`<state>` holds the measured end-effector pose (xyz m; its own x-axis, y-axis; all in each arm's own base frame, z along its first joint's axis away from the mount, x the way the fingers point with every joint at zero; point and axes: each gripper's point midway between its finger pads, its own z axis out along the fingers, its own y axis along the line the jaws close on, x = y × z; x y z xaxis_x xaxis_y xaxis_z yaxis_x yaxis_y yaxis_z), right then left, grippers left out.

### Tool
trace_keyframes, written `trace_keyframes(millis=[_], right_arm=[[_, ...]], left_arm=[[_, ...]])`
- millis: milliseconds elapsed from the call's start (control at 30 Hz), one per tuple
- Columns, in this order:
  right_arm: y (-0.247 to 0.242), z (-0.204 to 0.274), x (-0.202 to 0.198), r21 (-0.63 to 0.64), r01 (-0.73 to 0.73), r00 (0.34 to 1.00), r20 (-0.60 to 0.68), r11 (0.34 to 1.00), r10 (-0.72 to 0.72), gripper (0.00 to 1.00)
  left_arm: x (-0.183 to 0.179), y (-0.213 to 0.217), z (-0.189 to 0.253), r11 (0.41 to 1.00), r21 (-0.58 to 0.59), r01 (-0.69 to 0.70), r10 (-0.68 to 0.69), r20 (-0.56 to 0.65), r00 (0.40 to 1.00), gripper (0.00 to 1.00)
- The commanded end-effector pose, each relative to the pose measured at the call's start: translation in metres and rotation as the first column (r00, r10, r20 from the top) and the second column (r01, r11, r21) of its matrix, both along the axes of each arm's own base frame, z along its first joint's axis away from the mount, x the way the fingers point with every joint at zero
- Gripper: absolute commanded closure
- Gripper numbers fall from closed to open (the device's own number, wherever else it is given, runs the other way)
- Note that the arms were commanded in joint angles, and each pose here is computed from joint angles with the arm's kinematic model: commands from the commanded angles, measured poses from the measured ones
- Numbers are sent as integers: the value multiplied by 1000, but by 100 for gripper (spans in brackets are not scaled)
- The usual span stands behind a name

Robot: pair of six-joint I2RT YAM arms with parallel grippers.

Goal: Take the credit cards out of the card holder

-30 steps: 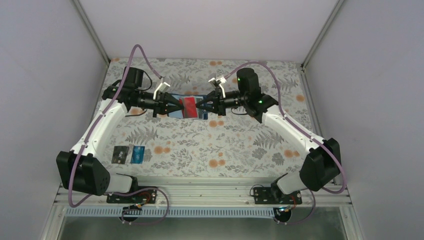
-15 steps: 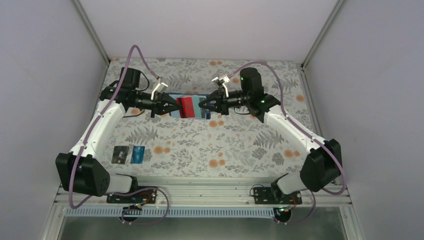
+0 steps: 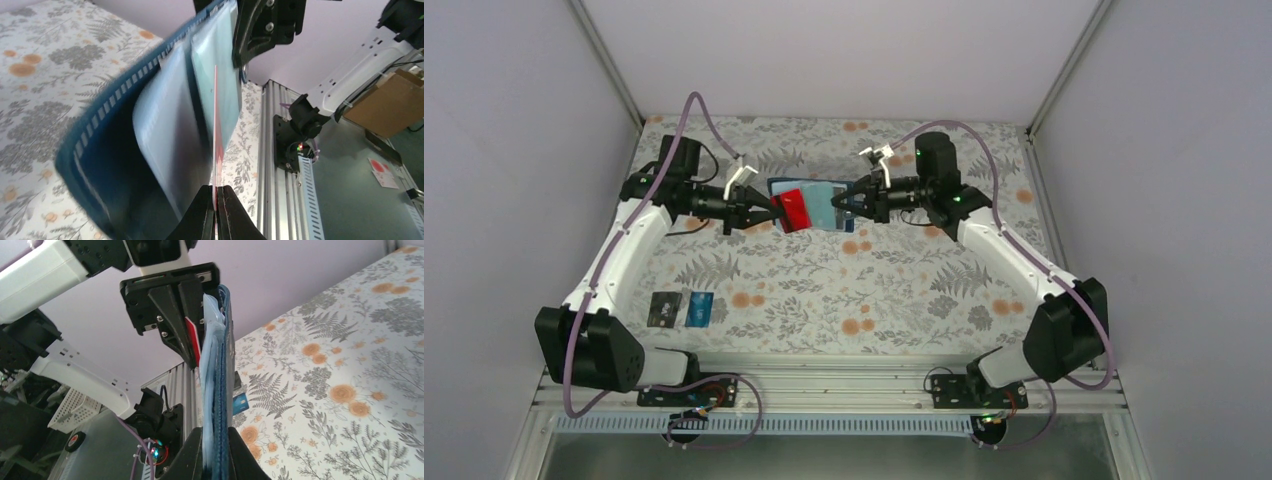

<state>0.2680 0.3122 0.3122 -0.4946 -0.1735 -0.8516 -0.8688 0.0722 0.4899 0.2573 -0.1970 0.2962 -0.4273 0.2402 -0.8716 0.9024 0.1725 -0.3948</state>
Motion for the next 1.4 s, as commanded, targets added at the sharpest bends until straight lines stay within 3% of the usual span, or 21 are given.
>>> trace_keyframes(millis=[0,233,333,400,500,600,700,933,1067,1167,1267,1367], right_arm=[[-7,-8,11,8,2,997,-79,1000,-1,96],[-25,-49,54,-66,153,939,-302,986,-166,96],[-35,-63,67,-101,219,911,-335,970,-241,96],[-35,-67,67,-103,222,905,-348,970,-244,96],[-36,-69,66,-107,221,903,-352,969,-245,96],[-37,-66,63,-107,220,907,-344,970,-244,96],[-39,-61,58,-105,223,912,-328,969,-245,96],[-43,-53,47,-105,215,924,-300,971,-237,96],[-44,-50,45,-107,223,921,-302,969,-245,96],[-47,-47,41,-101,238,922,-289,966,-257,96],[-49,-47,40,-109,248,919,-287,963,-270,96],[-49,-49,40,-113,246,918,-292,963,-269,96]], left_arm=[[6,7,-5,998,58,-40,39,19,999,98],[17,14,-7,988,130,-82,79,31,996,98],[26,26,-24,956,241,-165,145,98,985,97],[37,39,-45,896,366,-254,201,176,964,98],[44,63,-82,756,564,-332,206,277,939,98],[33,72,-106,657,690,-305,138,289,948,98],[16,75,-125,576,785,-228,82,221,972,98],[-37,59,-138,643,766,-11,-151,141,978,98],[-54,42,-150,689,700,188,-77,-187,979,98],[-62,42,-162,695,688,207,-70,-222,973,98],[-51,63,-183,610,785,106,47,-169,985,98],[-36,100,-202,426,904,-27,158,-45,986,97]])
